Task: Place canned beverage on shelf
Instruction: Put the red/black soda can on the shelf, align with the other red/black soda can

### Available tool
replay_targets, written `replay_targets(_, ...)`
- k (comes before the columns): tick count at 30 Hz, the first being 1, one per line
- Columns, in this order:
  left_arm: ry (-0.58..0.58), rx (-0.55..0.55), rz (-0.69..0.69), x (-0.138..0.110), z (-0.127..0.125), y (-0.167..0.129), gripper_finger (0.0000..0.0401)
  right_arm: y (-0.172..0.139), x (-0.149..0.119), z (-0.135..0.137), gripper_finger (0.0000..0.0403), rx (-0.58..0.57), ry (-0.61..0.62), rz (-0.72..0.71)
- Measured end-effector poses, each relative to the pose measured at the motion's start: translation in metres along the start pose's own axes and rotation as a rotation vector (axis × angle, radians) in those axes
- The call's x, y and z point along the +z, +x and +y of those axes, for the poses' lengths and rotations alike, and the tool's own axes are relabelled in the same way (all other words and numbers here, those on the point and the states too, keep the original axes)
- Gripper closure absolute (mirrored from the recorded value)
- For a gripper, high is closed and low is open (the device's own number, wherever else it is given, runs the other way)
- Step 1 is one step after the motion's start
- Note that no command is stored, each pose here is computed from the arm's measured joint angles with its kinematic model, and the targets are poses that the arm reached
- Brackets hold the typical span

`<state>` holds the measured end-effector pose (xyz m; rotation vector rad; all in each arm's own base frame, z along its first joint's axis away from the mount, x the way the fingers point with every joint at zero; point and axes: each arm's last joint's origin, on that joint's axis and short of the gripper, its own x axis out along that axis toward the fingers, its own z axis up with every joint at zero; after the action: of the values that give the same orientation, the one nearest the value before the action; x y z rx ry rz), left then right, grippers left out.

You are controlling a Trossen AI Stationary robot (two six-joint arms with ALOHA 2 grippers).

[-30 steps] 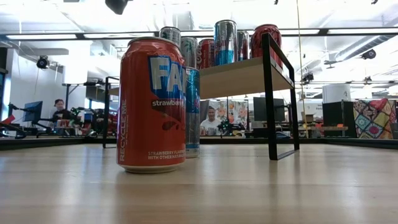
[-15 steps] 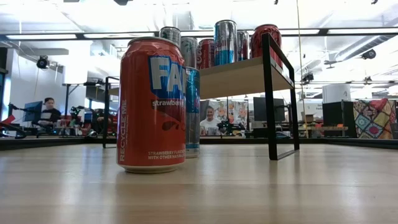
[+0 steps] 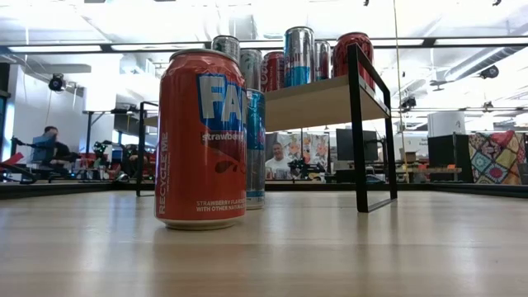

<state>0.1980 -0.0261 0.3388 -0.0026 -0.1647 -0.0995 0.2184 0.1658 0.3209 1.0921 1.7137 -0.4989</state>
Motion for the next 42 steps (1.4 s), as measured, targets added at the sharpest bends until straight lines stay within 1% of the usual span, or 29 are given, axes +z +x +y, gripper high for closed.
replay_targets(2,-0.009,-0.027,-0.016,-0.001,-0.006,0.003,0.0401,0.007,-0.016,-0.003,0.0391,-0.029,-0.020,-0.026)
replay_targets(5,-0.017,-0.069,-0.030,-0.004,-0.015,0.008,0.0401,0.017,-0.038,-0.007,0.0391,-0.029,-0.056,-0.091)
replay_targets(8,-0.026,-0.105,-0.063,-0.004,-0.023,0.012,0.0401,0.024,-0.052,-0.009,0.0391,-0.005,-0.029,-0.139)
replay_targets(10,-0.030,-0.126,-0.062,-0.006,-0.028,0.015,0.0401,0.029,-0.062,-0.013,0.0391,-0.004,-0.014,-0.174)
replay_targets(15,-0.040,-0.165,-0.083,-0.010,-0.039,0.021,0.0401,0.037,-0.082,-0.022,0.0391,-0.020,0.027,-0.176)
replay_targets(17,-0.043,-0.178,-0.079,-0.012,-0.042,0.023,0.0401,0.040,-0.086,-0.025,0.0391,-0.019,0.015,-0.201)
replay_targets(21,-0.048,-0.197,-0.092,-0.014,-0.048,0.026,0.0401,0.042,-0.086,-0.026,0.0390,0.034,-0.023,-0.343)
replay_targets(23,-0.052,-0.202,-0.091,-0.015,-0.049,0.027,0.0401,0.041,-0.085,-0.026,0.0390,0.045,-0.023,-0.364)
replay_targets(25,-0.061,-0.206,-0.081,-0.017,-0.050,0.028,0.0401,0.041,-0.085,-0.026,0.0390,0.049,0.007,-0.359)
replay_targets(28,-0.072,-0.211,-0.076,-0.018,-0.052,0.028,0.0401,0.042,-0.086,-0.026,0.0381,0.060,0.090,-0.352)
replay_targets(30,-0.074,-0.212,-0.071,-0.019,-0.052,0.029,0.0401,0.042,-0.085,-0.026,0.0361,0.064,0.113,-0.352)
replay_targets(33,-0.074,-0.212,-0.071,-0.019,-0.052,0.029,0.0401,0.042,-0.085,-0.026,0.0313,0.066,0.114,-0.354)
replay_targets(37,-0.068,-0.212,-0.071,-0.019,-0.052,0.029,0.0401,0.042,-0.085,-0.027,0.0230,0.051,0.123,-0.348)
replay_targets(42,-0.067,-0.211,-0.071,-0.019,-0.052,0.029,0.0401,0.040,-0.082,-0.036,0.0121,-0.054,0.159,-0.355)
